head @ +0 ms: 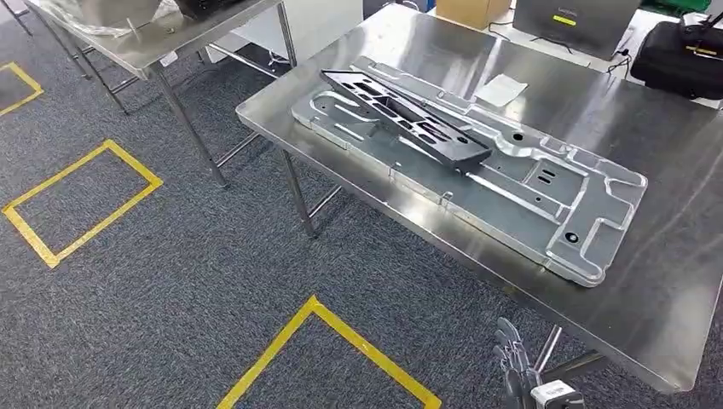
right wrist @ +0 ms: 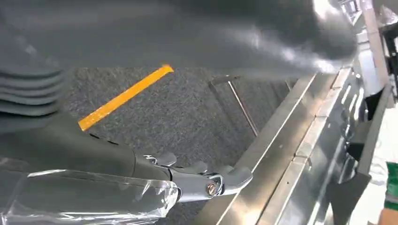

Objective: Take the parts from the cabinet and place them on the table.

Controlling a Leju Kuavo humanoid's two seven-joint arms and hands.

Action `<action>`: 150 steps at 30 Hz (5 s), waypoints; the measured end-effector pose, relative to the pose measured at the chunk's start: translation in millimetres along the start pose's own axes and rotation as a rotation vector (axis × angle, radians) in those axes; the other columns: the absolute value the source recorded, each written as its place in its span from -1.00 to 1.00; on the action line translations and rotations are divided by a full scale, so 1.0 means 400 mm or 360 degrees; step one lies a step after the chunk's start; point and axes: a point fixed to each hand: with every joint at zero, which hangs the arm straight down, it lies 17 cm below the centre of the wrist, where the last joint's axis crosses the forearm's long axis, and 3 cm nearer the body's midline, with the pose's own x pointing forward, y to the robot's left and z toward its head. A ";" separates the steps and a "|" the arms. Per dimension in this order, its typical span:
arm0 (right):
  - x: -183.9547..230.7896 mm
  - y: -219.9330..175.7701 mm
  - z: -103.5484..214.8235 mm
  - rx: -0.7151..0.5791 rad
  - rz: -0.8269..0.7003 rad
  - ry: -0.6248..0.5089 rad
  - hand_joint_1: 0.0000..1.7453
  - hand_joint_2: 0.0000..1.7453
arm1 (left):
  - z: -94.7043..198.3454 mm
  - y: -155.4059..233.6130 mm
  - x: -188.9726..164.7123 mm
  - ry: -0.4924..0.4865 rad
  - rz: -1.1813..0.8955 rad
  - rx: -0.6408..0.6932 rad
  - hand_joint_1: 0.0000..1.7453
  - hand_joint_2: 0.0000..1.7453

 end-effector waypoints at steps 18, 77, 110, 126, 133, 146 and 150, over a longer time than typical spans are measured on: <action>-0.010 -0.002 0.005 -0.0004 0.0008 0.0027 -1.00 -1.00 | 0.000 -0.010 0.001 -0.0001 -0.0014 -0.0016 -1.00 -1.00; -0.054 0.217 -0.064 0.0455 0.0534 -0.0156 -1.00 1.00 | -0.019 0.093 -0.002 0.0068 -0.0143 -0.0024 -1.00 -1.00; -0.069 0.119 0.002 0.0171 0.0326 0.0046 -1.00 1.00 | 0.002 -0.272 0.114 -0.0159 -0.0206 -0.0179 -1.00 -1.00; -0.081 0.116 -0.012 0.0078 0.0174 0.0159 -1.00 1.00 | -0.008 -0.388 0.226 -0.0269 -0.0279 -0.0269 -1.00 -1.00; -0.088 0.121 -0.007 0.0062 0.0150 0.0195 -1.00 1.00 | -0.020 -0.419 0.240 -0.0234 -0.0485 -0.0293 -1.00 -1.00; -0.085 0.118 0.004 0.0041 0.0098 0.0129 -1.00 -1.00 | 0.206 -0.430 0.282 -0.0374 -0.1094 -0.0389 -1.00 -1.00; -0.102 0.094 0.036 0.0064 0.0104 0.0190 -1.00 -1.00 | 0.194 -0.370 0.241 -0.0479 -0.0387 -0.0802 -1.00 -1.00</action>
